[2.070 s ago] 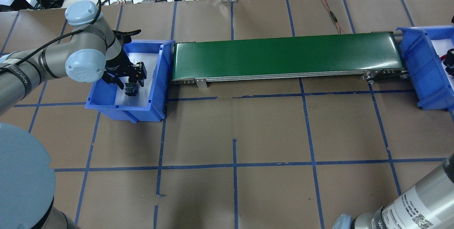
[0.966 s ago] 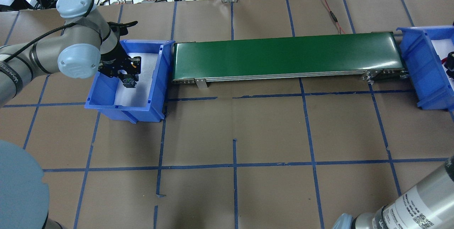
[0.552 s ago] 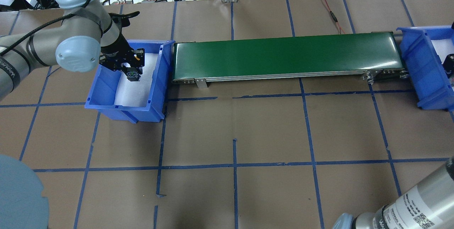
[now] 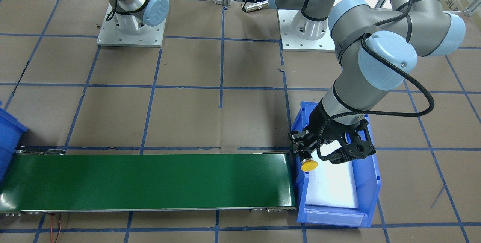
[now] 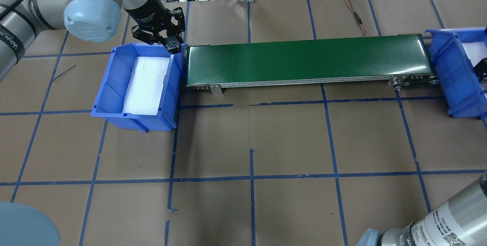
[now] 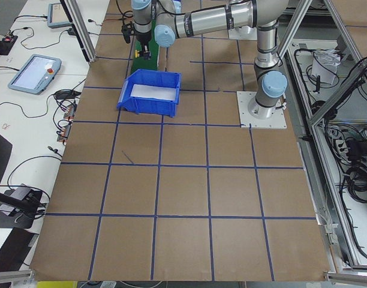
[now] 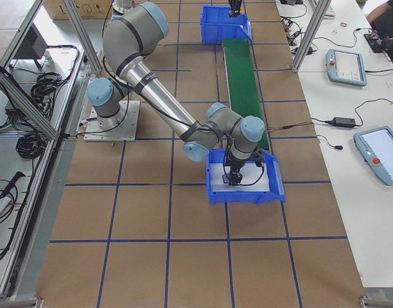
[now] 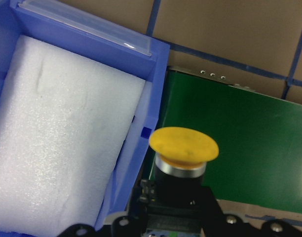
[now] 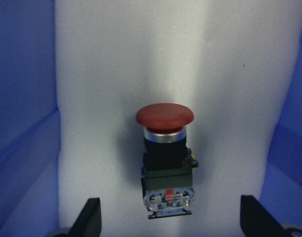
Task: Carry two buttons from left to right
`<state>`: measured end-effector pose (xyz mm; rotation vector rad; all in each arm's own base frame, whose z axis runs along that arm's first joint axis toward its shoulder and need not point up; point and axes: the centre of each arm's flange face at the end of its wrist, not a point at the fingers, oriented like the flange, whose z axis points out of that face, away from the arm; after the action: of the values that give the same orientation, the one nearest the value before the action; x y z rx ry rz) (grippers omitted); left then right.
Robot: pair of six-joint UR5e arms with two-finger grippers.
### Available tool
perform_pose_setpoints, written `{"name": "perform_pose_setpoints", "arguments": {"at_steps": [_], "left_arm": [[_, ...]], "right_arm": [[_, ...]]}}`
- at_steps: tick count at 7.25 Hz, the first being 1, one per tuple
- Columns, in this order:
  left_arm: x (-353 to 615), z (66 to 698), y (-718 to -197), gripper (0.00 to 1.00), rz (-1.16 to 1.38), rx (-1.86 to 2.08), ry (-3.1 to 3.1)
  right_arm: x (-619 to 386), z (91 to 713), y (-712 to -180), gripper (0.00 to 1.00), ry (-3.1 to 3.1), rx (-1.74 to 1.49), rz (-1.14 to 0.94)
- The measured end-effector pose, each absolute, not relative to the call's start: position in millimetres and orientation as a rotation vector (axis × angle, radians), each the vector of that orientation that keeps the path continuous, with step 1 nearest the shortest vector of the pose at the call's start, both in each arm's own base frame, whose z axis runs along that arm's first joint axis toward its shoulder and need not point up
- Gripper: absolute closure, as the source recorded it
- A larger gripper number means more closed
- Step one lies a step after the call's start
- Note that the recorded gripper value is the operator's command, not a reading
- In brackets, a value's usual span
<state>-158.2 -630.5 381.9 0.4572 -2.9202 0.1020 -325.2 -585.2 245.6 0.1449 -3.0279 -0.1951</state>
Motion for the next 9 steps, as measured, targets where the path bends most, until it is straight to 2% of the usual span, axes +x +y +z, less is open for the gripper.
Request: {"name": "perform_pose_setpoints", "arguments": {"at_steps": [3,6,9], "left_arm": [[-178.7,350.2,-648.2,0.76,0.096,0.505,-2.873],[-184.3,331.2,-659.6,0.76,0.114,0.512,-2.845],[-188.0,296.9,-677.0,0.76,0.136,0.516,-2.810]], "right_arm": [[-317.9,277.4,-577.0,0.00,-3.008,0.137,-0.147],[-289.0,363.9,-557.8,0.00,-2.979,0.147,-0.064],[-249.8,413.4,-545.5,0.00,-2.976,0.178,-0.028]]}}
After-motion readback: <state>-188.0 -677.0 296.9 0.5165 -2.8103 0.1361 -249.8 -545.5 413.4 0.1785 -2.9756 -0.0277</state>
